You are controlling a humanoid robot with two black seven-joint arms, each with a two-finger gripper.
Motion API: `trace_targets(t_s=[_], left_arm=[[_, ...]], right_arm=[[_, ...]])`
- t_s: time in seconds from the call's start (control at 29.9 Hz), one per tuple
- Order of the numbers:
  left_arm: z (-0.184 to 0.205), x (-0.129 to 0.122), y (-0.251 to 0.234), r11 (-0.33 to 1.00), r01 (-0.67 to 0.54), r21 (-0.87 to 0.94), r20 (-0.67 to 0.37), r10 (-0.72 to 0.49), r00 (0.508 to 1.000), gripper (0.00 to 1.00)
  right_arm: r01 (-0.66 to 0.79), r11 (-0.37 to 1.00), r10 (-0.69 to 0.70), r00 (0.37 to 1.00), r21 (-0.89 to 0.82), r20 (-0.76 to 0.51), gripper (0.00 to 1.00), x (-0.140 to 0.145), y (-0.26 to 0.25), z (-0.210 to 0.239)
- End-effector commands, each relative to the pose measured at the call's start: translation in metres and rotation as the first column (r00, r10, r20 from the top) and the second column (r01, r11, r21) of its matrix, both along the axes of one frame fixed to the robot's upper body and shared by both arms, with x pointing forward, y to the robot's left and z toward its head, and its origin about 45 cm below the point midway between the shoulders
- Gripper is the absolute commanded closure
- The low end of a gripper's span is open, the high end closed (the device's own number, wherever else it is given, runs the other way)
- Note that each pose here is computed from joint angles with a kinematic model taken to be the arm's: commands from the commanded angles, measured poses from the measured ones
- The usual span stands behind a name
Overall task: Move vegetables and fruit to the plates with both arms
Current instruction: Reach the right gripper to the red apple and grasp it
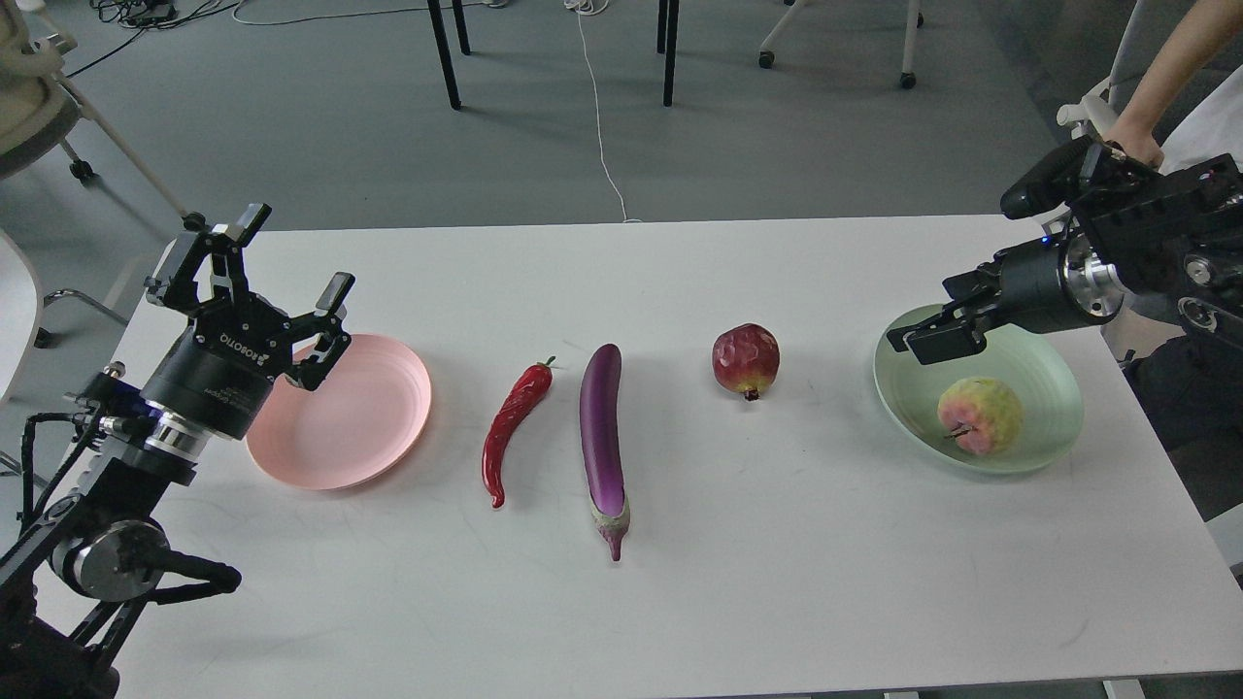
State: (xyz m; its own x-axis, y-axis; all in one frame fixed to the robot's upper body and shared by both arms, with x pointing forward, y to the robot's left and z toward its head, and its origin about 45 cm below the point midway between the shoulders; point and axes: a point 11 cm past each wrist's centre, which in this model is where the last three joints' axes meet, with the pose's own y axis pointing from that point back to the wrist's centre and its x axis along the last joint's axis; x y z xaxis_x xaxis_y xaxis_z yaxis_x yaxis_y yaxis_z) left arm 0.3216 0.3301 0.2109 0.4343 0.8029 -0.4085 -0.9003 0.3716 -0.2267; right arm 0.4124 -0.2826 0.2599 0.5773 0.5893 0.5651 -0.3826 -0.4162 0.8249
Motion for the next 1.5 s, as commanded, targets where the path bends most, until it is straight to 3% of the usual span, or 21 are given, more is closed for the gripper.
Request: trace_targets(t_s=[0.0,0.23,0.64,1.47], left_arm=[[0.0,0.0,0.0,1.0,0.0,0.001,-0.001,0.0,1.0,0.02],[0.002,0.0,0.004,1.0,-0.003,0.014,0.001,0.003,1.0,0.02],[0.002,0.0,0.004,1.0,-0.003,0.014,0.001,0.003,1.0,0.02],[0.002,-0.001,0.007,1.0,-0.01,0.014,0.004,0.01,1.0,0.02]], right_arm=[[-0.047,0.999,0.047,0.999,0.002,-0.014,0.02,0.011,0.038,-0.017],[-0.058,0.997,0.058,0.998,-0.049,-0.017,0.02,0.03,0.073,-0.046],[-0.075,0.997,0.075,0.997,-0.02,-0.002,0.02,0.031,0.108,-0.084],[-0.061,0.998,0.061,0.998,-0.02,0.01,0.02,0.033,0.114,-0.096]])
